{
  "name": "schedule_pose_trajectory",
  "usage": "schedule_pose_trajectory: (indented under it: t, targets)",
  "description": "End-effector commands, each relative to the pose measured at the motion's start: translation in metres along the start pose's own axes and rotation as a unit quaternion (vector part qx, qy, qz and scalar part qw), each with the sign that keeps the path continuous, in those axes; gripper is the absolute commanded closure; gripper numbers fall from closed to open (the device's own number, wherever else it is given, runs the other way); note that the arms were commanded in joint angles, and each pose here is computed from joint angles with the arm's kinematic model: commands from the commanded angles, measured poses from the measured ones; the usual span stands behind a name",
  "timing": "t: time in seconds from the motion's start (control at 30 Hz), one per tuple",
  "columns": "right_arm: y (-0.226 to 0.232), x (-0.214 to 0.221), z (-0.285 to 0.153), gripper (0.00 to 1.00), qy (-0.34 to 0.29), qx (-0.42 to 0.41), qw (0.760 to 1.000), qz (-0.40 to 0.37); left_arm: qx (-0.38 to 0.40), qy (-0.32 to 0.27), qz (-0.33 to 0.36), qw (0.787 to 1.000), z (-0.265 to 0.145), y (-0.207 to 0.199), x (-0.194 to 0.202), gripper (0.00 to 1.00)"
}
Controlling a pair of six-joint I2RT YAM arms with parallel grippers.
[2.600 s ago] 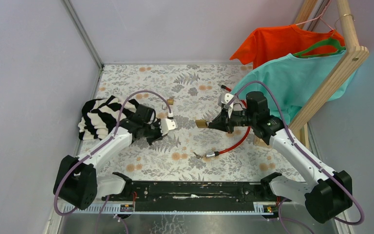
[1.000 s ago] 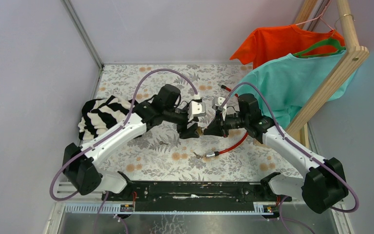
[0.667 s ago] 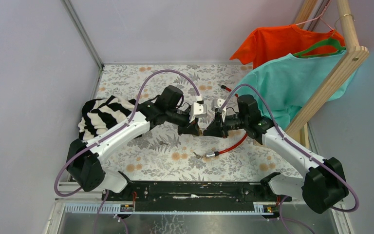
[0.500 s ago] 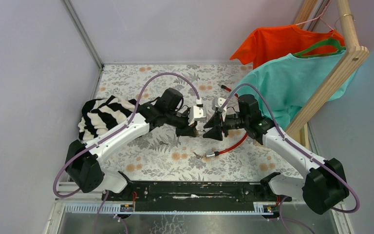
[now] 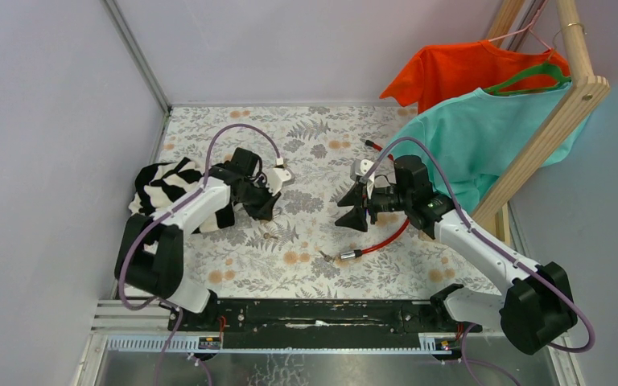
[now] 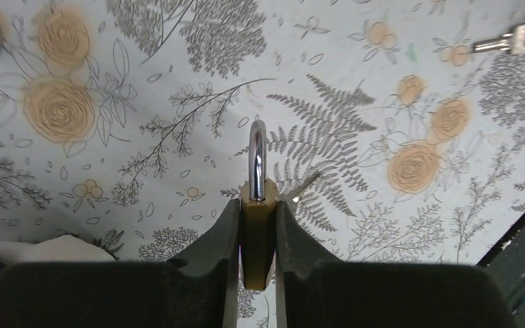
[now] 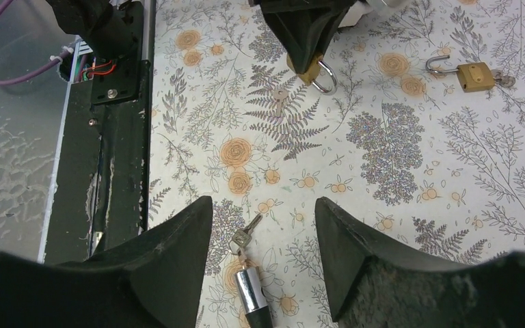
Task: Lock with the key
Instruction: Place the lock at the center of the board, then pick up the lock from the center of the board.
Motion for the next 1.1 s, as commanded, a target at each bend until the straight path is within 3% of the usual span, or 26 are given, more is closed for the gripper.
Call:
schedule_pose_trajectory:
  t: [0.0,0.23,0.67,0.9,1.07]
  targets:
    - [-0.003,-0.014,-0.001,0.38,-0.012,0.008,1.0,-0.02,0.006,-0.017,-0.05,0.999,0.009,0.022,0.005,1.0]
    - [-0.002,-0.015,-0.003,0.39,-0.012,0.009,1.0,-0.027,0.037,-0.012,-0.097,0.995,0.019,0.045,0.013,0.96]
    - [-0.002,-0.014,-0.004,0.4,-0.009,0.013,0.999,-0.034,0.017,0.012,-0.095,0.995,0.017,0.058,0.021,0.44]
    - [-0.002,-0.014,-0.004,0.4,-0.008,0.018,0.999,-0.037,-0.035,-0.008,-0.079,0.996,0.004,0.069,0.007,0.29]
    - [-0.003,-0.014,-0.005,0.4,-0.007,0.022,0.999,-0.038,-0.083,-0.044,-0.09,0.991,0.002,0.082,-0.009,0.27]
Point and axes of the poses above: each gripper's point midway between its finger pads, its own z axis out along the fingers, its own y axis along the line the jaws close on, x = y × z, the point moved 10 cm from there along -z, back along the fingers, and after that the axes turned 4 degrees about z, right-handed, at the moved point
